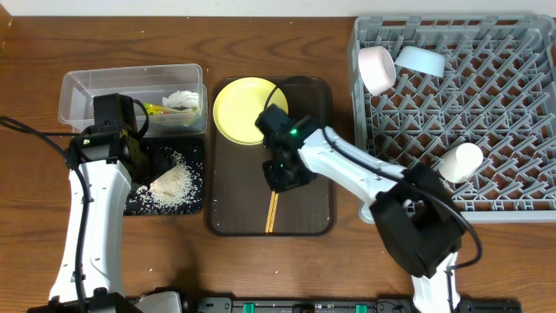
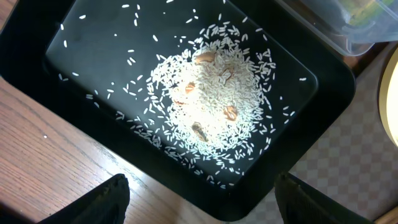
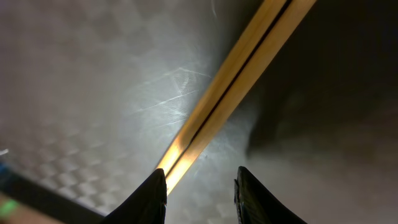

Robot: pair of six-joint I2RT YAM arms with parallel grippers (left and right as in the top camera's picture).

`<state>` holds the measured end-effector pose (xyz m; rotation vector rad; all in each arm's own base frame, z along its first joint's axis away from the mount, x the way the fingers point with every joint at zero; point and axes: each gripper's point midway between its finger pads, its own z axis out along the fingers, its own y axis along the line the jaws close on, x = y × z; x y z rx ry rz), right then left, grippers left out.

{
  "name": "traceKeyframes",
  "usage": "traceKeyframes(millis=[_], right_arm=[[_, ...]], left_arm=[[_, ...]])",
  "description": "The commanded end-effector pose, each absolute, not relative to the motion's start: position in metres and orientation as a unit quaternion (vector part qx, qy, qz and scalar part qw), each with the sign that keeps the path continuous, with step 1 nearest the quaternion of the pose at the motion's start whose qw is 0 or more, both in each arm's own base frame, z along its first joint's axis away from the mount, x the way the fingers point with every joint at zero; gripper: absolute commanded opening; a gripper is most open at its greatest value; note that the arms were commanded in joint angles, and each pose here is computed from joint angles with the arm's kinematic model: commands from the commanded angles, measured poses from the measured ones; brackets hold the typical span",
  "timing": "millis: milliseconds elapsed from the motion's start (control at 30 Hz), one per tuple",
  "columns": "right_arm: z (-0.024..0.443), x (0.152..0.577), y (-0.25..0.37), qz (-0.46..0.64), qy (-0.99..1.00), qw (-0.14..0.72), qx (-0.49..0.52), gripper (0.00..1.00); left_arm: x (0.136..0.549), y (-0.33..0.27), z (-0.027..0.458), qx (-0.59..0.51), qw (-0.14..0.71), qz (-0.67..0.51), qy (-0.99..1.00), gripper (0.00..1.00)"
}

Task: Sort waste into correct bins and load items into the dishwasher rack
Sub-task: 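Reach right gripper to wooden chopsticks on brown tray and grasp one, then carry chopstick with right gripper and insert it upright in rack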

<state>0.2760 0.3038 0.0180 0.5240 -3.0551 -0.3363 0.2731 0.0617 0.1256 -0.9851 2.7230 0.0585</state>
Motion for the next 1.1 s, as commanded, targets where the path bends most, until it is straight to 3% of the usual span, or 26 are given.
traceKeyframes(millis=[0, 400, 667, 933, 1067], right_arm=[[0.002, 0.272, 0.300, -0.077, -0.986, 0.017, 0.148, 0.34], [-0.014, 0.267, 0.281, -0.014, -0.992, 0.027, 0.121, 0.34], [-0.014, 0.271, 0.268, 0.003, -0.994, 0.029, 0.105, 0.01], [-0.008, 0.289, 0.250, -0.004, -0.997, 0.027, 0.072, 0.01], [0.022, 0.311, 0.238, -0.029, -0.997, -0.004, 0.074, 0.01]], left_arm=[[0.273, 0.064, 0.128, -0.340, 0.125, 0.024, 0.932, 0.77], [0.274, 0.064, 0.128, -0.340, 0.126, 0.024, 0.932, 0.77], [0.274, 0.064, 0.128, -0.340, 0.125, 0.024, 0.932, 0.78], [0.274, 0.064, 0.128, -0.340, 0.126, 0.024, 0.932, 0.78], [0.274, 0.064, 0.128, -0.340, 0.125, 0.024, 0.932, 0.77]])
